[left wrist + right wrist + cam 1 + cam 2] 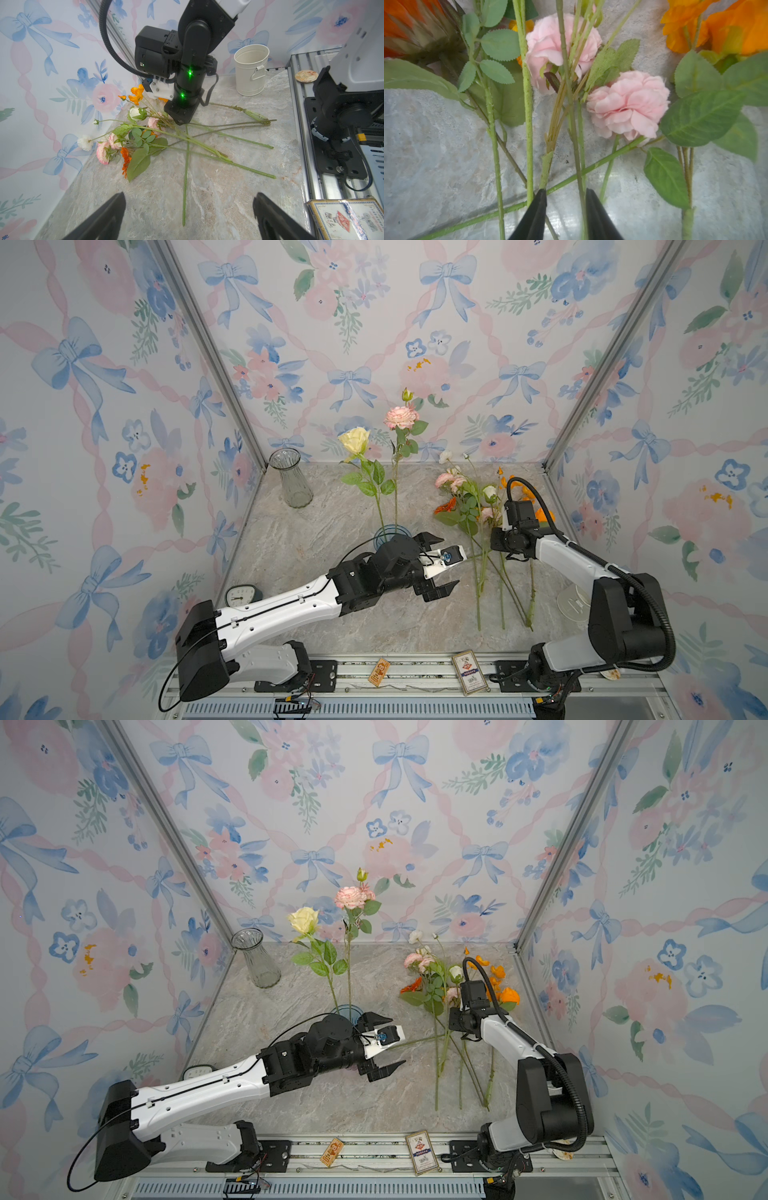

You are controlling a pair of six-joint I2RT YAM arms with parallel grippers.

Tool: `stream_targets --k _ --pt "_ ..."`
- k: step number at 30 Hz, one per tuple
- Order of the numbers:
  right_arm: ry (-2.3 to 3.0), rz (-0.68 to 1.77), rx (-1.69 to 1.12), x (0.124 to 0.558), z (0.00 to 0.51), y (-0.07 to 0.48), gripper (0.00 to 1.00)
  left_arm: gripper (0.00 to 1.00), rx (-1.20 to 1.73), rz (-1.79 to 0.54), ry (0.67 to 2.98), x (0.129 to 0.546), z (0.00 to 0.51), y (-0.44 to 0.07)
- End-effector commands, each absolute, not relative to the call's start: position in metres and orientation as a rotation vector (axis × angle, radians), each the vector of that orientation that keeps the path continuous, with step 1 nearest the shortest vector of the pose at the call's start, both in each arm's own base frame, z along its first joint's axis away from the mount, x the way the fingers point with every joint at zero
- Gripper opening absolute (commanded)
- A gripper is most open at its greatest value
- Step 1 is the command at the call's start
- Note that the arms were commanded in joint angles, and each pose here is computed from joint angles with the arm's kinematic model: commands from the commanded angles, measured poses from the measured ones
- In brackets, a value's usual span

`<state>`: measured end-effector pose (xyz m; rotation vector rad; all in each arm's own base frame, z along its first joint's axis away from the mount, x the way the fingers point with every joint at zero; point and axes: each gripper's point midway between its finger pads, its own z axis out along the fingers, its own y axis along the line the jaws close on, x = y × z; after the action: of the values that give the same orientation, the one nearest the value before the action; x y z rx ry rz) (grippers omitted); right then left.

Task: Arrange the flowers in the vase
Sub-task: 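Close the right gripper on the white rose stem and lift it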

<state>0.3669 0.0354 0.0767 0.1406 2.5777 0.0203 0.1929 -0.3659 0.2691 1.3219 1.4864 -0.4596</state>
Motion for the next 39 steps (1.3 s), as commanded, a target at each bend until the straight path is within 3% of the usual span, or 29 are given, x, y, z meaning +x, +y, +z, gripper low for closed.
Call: stream_targets --k 1,21,27,36,39 --pt "2.567 -0.023 0.128 0.38 0.078 0.028 0.32 0.98 1.335 -0.458 1.481 0.194 0.264 -0.369" --pt "2.717 0.001 0.103 0.392 0.047 0.025 0.27 0.98 1.348 -0.452 1.488 0.194 0.259 -0.37" --pt "2.763 0.015 0.07 0.393 0.039 0.029 0.22 0.98 1.339 -0.453 1.48 0.193 0.263 -0.368" --pt "2.702 0.048 0.052 0.393 0.051 0.033 0.01 0.98 1.337 -0.445 1.483 0.195 0.262 -0.368" --pt "2.664 0.069 0.042 0.391 0.066 0.035 0.0 0.98 1.336 -0.446 1.479 0.194 0.264 -0.367"
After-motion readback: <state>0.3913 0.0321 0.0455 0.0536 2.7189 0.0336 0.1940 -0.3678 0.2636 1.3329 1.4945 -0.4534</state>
